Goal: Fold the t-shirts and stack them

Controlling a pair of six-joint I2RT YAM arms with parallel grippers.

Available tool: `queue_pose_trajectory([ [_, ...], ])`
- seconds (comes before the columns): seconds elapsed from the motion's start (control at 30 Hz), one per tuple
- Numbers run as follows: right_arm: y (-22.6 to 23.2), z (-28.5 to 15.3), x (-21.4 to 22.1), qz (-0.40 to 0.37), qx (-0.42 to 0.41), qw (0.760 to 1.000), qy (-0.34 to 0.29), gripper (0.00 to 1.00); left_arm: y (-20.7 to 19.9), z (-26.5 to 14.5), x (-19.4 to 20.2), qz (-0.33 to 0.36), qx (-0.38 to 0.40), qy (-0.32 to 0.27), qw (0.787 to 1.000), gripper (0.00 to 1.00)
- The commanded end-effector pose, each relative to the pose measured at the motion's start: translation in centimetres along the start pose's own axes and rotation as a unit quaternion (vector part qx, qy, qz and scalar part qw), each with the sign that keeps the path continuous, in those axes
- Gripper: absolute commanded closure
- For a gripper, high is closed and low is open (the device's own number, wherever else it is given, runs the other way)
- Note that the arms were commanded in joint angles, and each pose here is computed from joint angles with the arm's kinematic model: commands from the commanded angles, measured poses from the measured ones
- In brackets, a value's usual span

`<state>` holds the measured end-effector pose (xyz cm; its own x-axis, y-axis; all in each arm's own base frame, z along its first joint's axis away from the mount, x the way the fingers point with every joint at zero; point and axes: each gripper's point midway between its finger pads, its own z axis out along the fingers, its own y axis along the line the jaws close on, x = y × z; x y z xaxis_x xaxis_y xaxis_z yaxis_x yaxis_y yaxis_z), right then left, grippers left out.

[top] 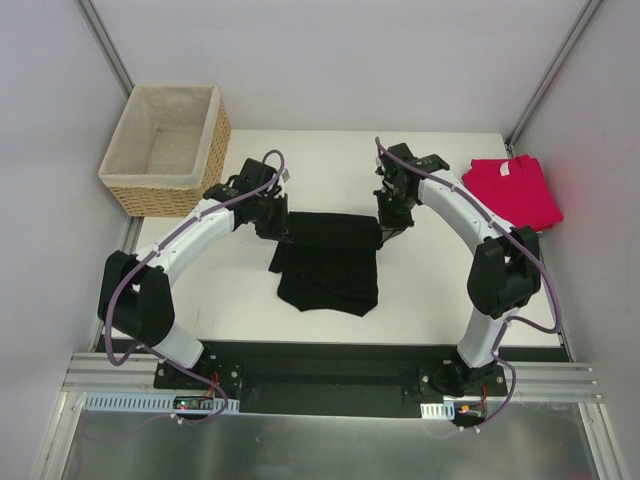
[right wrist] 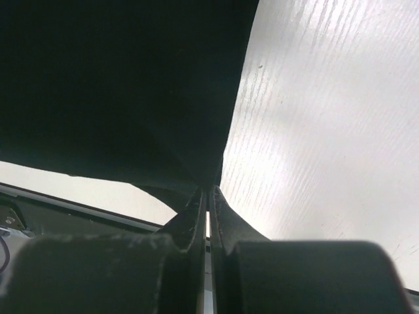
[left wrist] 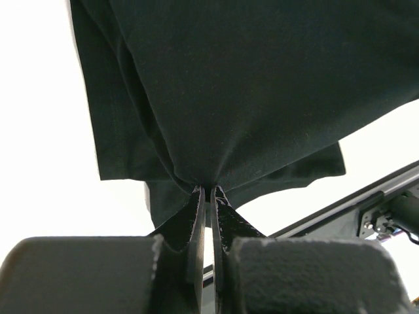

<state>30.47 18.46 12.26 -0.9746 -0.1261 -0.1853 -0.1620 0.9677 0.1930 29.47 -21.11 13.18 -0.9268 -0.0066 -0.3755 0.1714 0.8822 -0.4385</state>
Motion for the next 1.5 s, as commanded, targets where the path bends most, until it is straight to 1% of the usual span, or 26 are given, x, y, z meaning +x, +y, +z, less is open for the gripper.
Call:
queue_pose_trajectory([
  [0.0,-0.8,-4.5,-0.7,-0.004,0.009,0.999,-0.043,0.99,-1.0,-3.8,-1.9,0.024,0.007,-0.041,0.999,1.00],
  [0.07,-0.7,-5.1,-0.7,-0.005,0.007,0.999,-0.048,0.99,-1.3,-4.4,-2.3,0.027,0.008,-0.050,0.998,1.00],
  [0.27,-0.7,-6.2,-0.6,-0.004,0.005,0.998,-0.056,0.99,-1.4,-5.1,-2.1,0.025,0.008,-0.050,0.998,1.00],
  [0.7,-1.0,-6.5,0.4,0.004,0.004,0.999,-0.053,0.99,-0.5,-4.5,-0.3,0.011,0.000,-0.030,0.999,1.00],
  [0.93,-1.1,-5.8,2.3,0.020,-0.004,0.999,-0.041,0.99,0.1,-3.8,1.6,-0.003,0.002,-0.006,1.000,1.00],
  [0.97,-1.3,-5.3,3.1,0.027,-0.003,0.999,-0.031,0.99,0.2,-3.8,2.0,-0.006,0.002,-0.003,1.000,1.00],
  [1.03,-0.9,-5.3,3.7,0.029,-0.014,0.999,-0.037,0.99,0.7,-3.5,2.9,-0.012,-0.003,0.006,1.000,1.00],
  [1.07,-1.1,-4.4,4.9,0.036,-0.012,0.999,-0.023,0.99,0.9,-3.4,3.1,-0.014,-0.005,0.006,1.000,1.00],
  [1.1,-1.1,-4.2,5.1,0.038,-0.014,0.999,-0.025,0.99,1.2,-3.2,3.8,-0.017,-0.008,0.013,1.000,1.00],
  [1.2,-0.9,-3.7,6.6,0.043,-0.019,0.999,-0.020,0.99,1.4,-3.3,4.1,-0.020,-0.009,0.009,1.000,1.00],
  [1.33,0.1,-4.3,7.8,0.034,-0.033,0.999,-0.023,0.99,1.2,-3.9,4.1,-0.017,-0.007,-0.001,1.000,1.00],
  [1.47,0.7,-4.4,9.0,0.031,-0.035,0.999,-0.020,0.99,1.3,-3.5,4.8,-0.030,-0.004,0.012,0.999,1.00],
])
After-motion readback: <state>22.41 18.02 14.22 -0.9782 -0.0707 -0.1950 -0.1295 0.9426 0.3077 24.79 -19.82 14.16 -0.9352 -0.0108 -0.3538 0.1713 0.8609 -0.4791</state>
